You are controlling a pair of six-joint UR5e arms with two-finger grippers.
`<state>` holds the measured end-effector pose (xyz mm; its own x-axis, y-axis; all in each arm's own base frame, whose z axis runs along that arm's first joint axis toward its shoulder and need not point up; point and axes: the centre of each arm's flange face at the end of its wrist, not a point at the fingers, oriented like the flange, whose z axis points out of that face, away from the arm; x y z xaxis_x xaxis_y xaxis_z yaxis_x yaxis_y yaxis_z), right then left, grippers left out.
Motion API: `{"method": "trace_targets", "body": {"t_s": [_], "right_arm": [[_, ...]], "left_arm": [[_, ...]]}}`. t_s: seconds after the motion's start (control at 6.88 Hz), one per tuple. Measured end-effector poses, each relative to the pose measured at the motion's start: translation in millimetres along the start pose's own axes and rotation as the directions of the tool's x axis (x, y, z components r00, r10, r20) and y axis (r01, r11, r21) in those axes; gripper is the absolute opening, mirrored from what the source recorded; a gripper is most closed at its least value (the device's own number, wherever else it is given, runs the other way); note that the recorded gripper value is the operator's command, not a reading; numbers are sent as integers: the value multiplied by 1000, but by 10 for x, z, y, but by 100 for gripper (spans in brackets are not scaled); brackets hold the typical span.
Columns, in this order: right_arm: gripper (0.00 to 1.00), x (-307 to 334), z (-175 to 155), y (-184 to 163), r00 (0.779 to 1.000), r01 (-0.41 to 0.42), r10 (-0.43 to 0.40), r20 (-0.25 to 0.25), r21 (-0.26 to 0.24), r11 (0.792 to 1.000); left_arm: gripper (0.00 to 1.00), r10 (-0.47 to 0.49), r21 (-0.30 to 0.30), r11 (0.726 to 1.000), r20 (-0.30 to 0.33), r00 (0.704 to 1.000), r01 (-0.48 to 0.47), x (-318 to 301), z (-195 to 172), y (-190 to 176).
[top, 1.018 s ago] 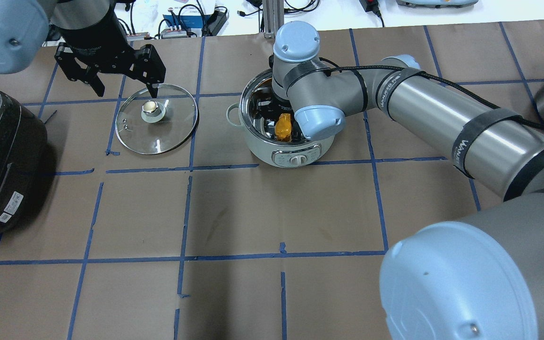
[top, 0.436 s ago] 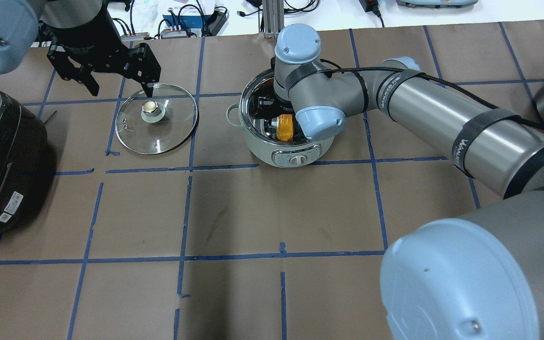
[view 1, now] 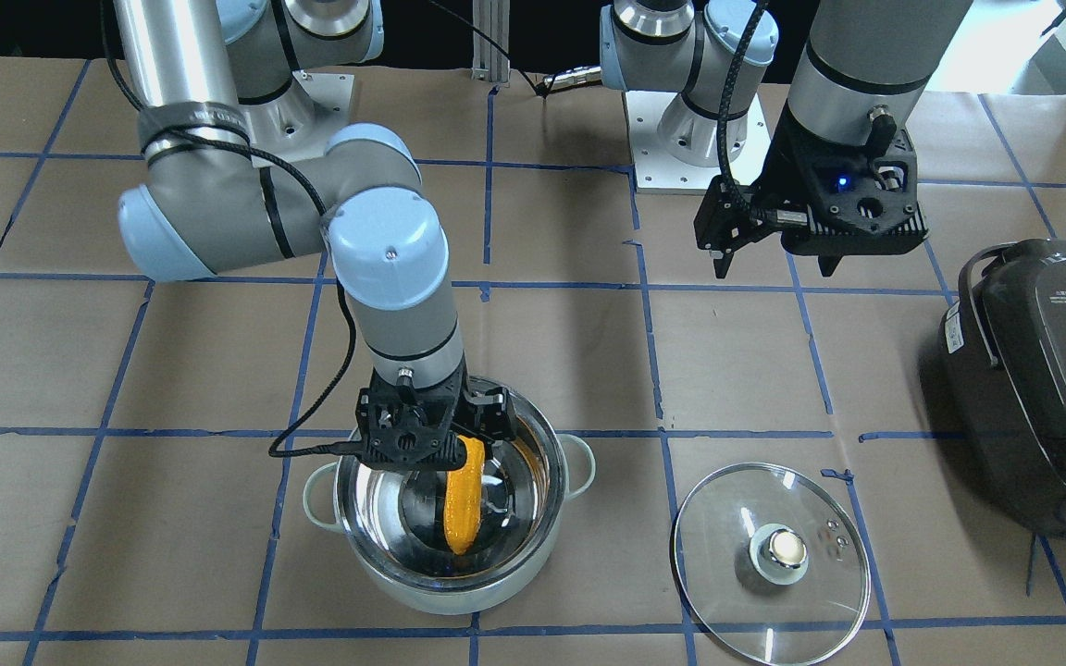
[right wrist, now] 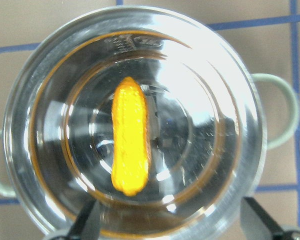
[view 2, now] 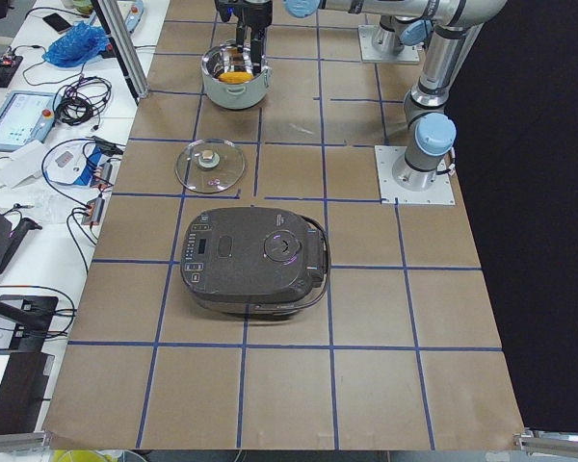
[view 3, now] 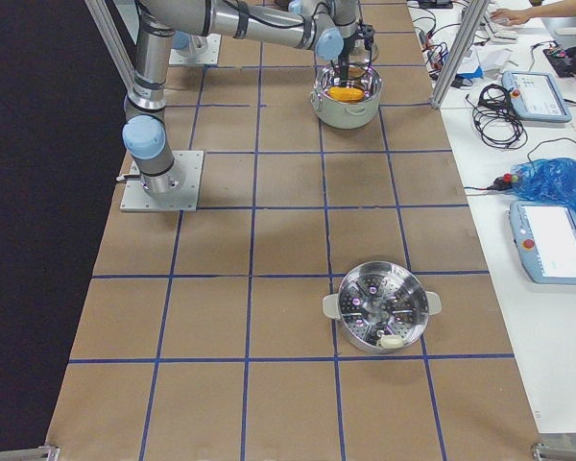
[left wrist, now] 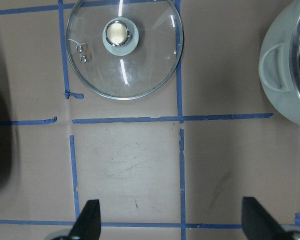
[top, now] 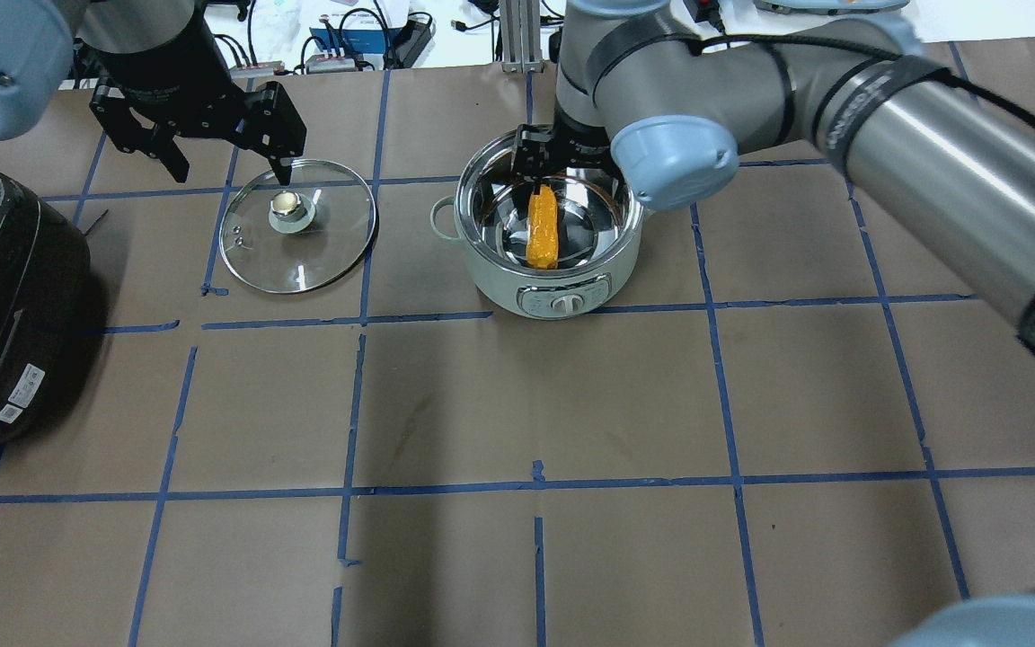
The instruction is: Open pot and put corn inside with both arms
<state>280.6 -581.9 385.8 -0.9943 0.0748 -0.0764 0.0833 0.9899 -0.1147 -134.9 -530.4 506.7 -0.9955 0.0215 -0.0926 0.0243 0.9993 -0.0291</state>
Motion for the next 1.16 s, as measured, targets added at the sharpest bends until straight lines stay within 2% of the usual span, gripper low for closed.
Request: {"method": "trace_targets", "body": {"t_s": [0.15,0.44,0.73,1.16], "right_arm": [[94,368,-519,131,1000,-29,29,-12,-34,999],[95,949,-1196,487,998,-51,47,-44,-101,994],[95,1244,-1395,735,996,-63,53,-69,-162,985],[96,1304,-1473,831,994,-27,11,-109,-152,988]], "left_arm": [[100,0,0,1000,-1,1000,0,1,3,-2],[100,-1,-1,1000,-2,1000,1,2,7,-5],[100,-1,-2,1000,-3,1000,1,3,10,-5],[100,-1,-9,1000,-7,1000,1,12,55,-3]]}}
